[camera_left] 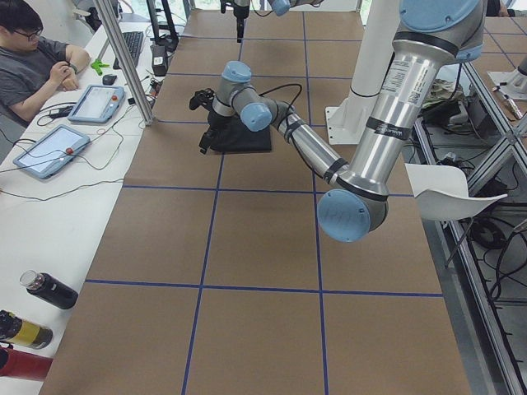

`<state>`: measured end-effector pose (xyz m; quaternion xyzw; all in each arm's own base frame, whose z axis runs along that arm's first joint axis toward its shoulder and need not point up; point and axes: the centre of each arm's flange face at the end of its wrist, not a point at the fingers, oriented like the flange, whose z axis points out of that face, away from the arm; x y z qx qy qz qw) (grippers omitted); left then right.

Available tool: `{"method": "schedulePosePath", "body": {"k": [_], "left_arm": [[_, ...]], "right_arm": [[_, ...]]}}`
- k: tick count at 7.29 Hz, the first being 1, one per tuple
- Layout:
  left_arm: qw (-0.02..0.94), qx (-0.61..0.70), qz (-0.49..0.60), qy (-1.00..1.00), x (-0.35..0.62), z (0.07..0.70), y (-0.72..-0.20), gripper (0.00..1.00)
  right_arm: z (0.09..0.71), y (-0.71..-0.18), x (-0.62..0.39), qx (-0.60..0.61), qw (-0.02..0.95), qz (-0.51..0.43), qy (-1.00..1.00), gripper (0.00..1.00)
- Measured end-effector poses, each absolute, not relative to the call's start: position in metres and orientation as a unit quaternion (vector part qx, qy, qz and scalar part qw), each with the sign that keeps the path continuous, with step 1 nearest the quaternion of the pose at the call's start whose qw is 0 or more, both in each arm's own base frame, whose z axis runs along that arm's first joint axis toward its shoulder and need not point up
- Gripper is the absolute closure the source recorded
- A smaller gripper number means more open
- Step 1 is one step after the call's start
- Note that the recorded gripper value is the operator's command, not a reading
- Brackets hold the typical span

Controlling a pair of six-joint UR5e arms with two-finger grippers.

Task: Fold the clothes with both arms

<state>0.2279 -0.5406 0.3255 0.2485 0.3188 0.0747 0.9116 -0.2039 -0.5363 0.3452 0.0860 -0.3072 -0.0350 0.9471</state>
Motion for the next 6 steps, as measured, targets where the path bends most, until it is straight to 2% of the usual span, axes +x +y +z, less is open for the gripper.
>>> {"method": "schedulePosePath", "body": {"k": [4,6], "left_arm": [[0.941,0.178,0.013,0.286,0.136,0.429,-0.534,0.00],[0.944,0.180,0.037,0.274,0.072,0.459,-0.539,0.00]], "right_arm": [[0.536,-0.476,0.014,0.050,0.942,-0.093,-0.319,0.00],[0.607,-0.438,0.080,0.041,0.931,-0.103,-0.346,0.00]]}}
